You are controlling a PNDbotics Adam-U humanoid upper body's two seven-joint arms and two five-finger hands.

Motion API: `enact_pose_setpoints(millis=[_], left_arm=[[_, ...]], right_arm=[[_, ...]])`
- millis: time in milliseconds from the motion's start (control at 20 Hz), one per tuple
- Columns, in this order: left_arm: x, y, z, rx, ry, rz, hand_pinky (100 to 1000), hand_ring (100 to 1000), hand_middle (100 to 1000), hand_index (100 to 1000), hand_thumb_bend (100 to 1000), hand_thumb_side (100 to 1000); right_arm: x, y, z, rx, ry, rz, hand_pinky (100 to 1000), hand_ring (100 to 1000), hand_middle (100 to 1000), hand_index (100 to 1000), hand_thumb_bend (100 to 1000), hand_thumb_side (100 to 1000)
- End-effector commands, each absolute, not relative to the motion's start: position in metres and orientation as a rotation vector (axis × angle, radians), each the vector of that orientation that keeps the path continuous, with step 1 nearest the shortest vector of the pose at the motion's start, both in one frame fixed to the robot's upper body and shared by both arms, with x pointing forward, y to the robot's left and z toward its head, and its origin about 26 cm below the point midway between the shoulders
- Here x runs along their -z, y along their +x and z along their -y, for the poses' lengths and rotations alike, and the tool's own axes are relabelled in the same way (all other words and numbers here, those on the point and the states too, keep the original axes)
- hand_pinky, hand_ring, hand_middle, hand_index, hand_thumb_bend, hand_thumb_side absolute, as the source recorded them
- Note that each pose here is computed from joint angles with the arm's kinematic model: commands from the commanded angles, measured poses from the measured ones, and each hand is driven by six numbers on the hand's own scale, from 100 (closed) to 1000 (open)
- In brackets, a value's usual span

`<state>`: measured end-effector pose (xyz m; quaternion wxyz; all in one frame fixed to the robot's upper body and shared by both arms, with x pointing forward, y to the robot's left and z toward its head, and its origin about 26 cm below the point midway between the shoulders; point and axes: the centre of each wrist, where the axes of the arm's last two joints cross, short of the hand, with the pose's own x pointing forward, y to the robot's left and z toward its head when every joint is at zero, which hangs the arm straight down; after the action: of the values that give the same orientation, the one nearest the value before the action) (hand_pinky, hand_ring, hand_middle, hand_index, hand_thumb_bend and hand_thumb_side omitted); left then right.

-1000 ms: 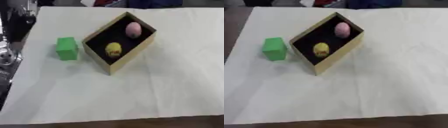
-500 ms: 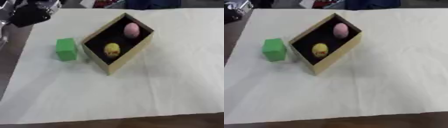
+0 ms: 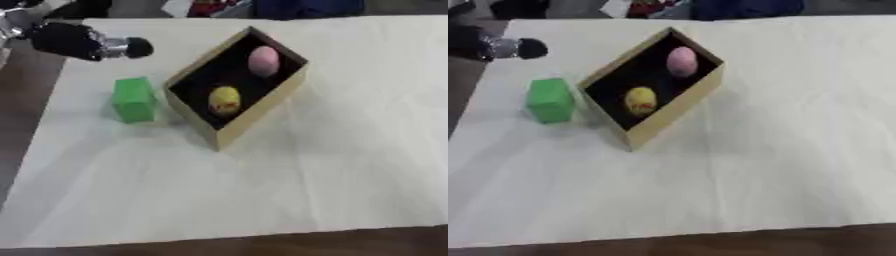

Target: Pick up objects on the table and place them in the box.

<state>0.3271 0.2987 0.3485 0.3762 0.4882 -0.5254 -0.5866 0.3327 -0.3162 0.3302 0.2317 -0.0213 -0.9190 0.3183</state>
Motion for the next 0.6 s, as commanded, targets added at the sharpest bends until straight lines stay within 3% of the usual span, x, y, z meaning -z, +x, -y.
enact_pose_setpoints(millis=[50, 200, 500, 600], left_arm=[[-0.363, 0.325, -0.303, 1.569, 1.268, 1.194, 872, 874, 834, 973, 827, 938], [-0.365, 0.327, -0.301, 1.617, 1.251, 1.119, 877, 879, 837, 974, 831, 904], [-0.357, 0.34, -0.301, 1.693, 1.212, 1.069, 905, 889, 852, 999, 722, 724], [-0.352, 0.344, -0.301, 1.724, 1.187, 1.059, 918, 892, 860, 1000, 701, 702]], right_arm=[[-0.34, 0.327, 0.316, -0.899, -0.082, 2.545, 953, 791, 751, 857, 100, 640], [-0.34, 0.327, 0.316, -0.897, -0.075, 2.54, 953, 790, 751, 857, 100, 641], [-0.338, 0.328, 0.314, -0.888, -0.066, 2.525, 952, 785, 747, 849, 100, 643], [-0.338, 0.327, 0.314, -0.889, -0.061, 2.525, 952, 785, 747, 848, 100, 642]])
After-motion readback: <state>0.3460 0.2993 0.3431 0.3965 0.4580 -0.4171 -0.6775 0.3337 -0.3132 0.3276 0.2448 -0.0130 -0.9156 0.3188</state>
